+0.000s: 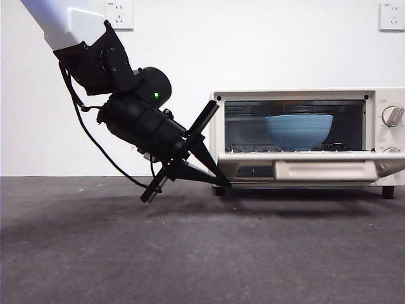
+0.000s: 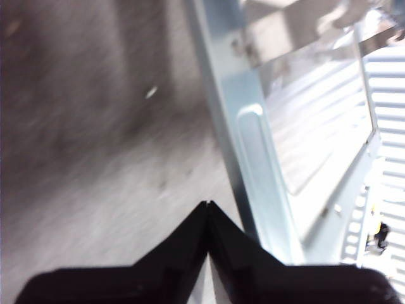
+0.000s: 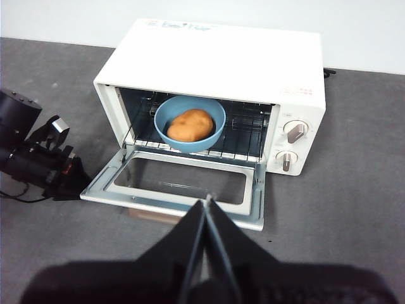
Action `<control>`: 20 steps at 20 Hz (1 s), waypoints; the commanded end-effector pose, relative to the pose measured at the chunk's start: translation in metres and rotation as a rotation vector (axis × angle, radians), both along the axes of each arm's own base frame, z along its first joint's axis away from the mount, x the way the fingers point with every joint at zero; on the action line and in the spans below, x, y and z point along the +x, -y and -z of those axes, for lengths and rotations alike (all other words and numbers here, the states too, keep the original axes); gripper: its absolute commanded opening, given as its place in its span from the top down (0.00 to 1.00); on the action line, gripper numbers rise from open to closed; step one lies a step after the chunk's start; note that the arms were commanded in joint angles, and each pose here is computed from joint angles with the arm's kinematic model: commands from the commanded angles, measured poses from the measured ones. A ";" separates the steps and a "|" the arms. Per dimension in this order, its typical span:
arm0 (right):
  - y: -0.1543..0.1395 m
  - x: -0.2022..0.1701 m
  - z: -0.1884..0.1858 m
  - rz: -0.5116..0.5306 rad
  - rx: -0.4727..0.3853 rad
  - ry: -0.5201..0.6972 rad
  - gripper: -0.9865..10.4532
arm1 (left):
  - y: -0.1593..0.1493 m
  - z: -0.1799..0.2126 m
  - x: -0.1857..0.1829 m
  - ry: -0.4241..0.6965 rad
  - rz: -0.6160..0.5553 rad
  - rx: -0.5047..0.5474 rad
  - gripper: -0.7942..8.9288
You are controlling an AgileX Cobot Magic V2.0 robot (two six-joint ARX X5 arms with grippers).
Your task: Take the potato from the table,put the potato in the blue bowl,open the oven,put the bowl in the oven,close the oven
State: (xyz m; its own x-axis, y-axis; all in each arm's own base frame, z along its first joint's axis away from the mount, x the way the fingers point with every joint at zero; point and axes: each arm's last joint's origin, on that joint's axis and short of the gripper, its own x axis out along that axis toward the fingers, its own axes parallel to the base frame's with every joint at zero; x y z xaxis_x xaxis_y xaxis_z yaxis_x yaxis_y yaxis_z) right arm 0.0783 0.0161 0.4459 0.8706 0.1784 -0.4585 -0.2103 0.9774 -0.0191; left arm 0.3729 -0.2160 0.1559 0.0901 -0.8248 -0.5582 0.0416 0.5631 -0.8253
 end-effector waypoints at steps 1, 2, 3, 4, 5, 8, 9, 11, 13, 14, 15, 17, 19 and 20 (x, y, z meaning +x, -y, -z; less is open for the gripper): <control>0.000 0.000 0.001 0.009 0.027 -0.005 0.92 | 0.008 -0.013 0.001 0.034 0.005 -0.073 0.93; 0.000 0.000 0.001 0.009 0.027 -0.004 0.92 | 0.008 -0.016 0.002 0.043 -0.003 -0.086 0.93; 0.000 0.000 0.000 0.009 0.028 -0.002 0.92 | 0.008 -0.018 0.003 0.049 -0.010 -0.098 0.93; 0.000 0.000 0.000 0.008 0.029 -0.001 0.92 | 0.009 -0.021 0.003 0.054 -0.016 -0.109 0.93; 0.000 0.000 0.000 0.008 0.029 0.001 0.92 | 0.008 -0.024 0.004 0.063 -0.024 -0.121 0.93; 0.000 0.000 0.000 0.008 0.029 0.001 0.92 | 0.006 -0.034 0.009 0.089 -0.043 -0.148 0.93; 0.000 0.000 0.000 0.008 0.029 0.002 0.92 | 0.006 -0.038 0.012 0.095 -0.050 -0.154 0.93; 0.000 0.000 0.000 0.008 0.029 0.002 0.92 | 0.004 -0.045 0.017 0.116 -0.061 -0.164 0.93; 0.000 0.000 0.000 0.008 0.029 0.002 0.92 | 0.003 -0.053 0.022 0.138 -0.073 -0.173 0.93; 0.000 0.000 0.000 0.008 0.029 0.002 0.92 | 0.002 -0.057 0.024 0.151 -0.079 -0.178 0.93; 0.000 0.000 0.000 0.008 0.029 0.002 0.92 | 0.000 -0.062 0.027 0.166 -0.088 -0.181 0.93; 0.000 0.000 0.000 0.008 0.029 0.002 0.92 | -0.002 -0.069 0.032 0.190 -0.108 -0.183 0.93; 0.000 0.000 0.000 0.008 0.029 0.002 0.92 | -0.005 -0.075 0.036 0.203 -0.124 -0.192 0.93; 0.000 0.000 0.000 0.009 0.029 0.002 0.92 | -0.007 -0.079 0.038 0.210 -0.131 -0.196 0.93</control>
